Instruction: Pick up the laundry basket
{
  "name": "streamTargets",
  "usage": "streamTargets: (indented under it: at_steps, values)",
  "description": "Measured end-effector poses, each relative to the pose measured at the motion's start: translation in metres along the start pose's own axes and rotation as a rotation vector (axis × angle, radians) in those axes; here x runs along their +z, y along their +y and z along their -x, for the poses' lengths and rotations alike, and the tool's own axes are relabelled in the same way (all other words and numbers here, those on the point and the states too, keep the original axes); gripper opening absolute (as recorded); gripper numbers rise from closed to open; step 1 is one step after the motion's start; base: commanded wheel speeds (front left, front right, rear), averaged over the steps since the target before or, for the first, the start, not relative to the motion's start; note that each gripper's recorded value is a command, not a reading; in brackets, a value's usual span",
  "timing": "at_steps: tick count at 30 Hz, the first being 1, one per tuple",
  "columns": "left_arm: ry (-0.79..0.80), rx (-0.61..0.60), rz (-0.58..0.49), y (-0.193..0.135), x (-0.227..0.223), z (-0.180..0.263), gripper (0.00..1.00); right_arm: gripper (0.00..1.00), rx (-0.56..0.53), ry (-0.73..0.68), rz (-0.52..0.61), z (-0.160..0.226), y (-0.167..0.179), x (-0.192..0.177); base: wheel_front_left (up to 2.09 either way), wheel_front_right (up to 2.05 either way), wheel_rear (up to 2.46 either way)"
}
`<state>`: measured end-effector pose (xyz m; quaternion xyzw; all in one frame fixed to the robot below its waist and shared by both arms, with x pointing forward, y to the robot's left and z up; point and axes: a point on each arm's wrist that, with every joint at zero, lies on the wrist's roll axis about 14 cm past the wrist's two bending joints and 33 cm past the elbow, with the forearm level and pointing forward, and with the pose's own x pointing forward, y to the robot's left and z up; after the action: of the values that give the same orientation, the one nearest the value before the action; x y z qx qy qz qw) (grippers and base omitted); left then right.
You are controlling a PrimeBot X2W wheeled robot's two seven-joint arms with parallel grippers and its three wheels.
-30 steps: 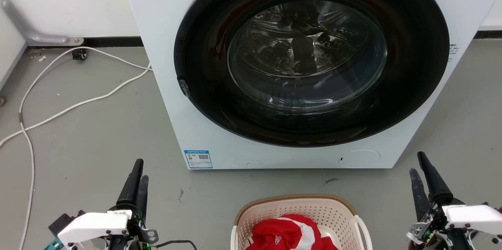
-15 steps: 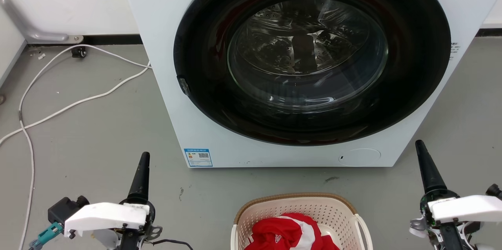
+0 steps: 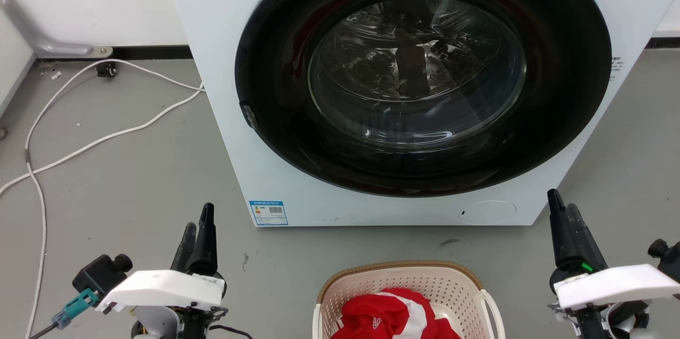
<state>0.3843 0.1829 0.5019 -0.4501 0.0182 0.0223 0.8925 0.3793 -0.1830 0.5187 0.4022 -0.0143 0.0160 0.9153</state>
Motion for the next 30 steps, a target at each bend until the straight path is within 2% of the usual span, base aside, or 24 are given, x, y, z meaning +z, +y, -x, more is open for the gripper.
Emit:
streamTargets:
  at_steps: [16,30]
  values:
    - [-0.027,-0.025,-0.234,-0.009,-0.001,0.002,1.0,1.0,0.034,-0.011,0.242,0.005,0.008,-0.002,0.0,0.0,0.0]
    - [-0.047,-0.049,-0.39,-0.014,-0.003,0.006,1.0,1.0,0.072,-0.026,0.405,0.009,0.017,-0.003,0.0,0.0,0.0]
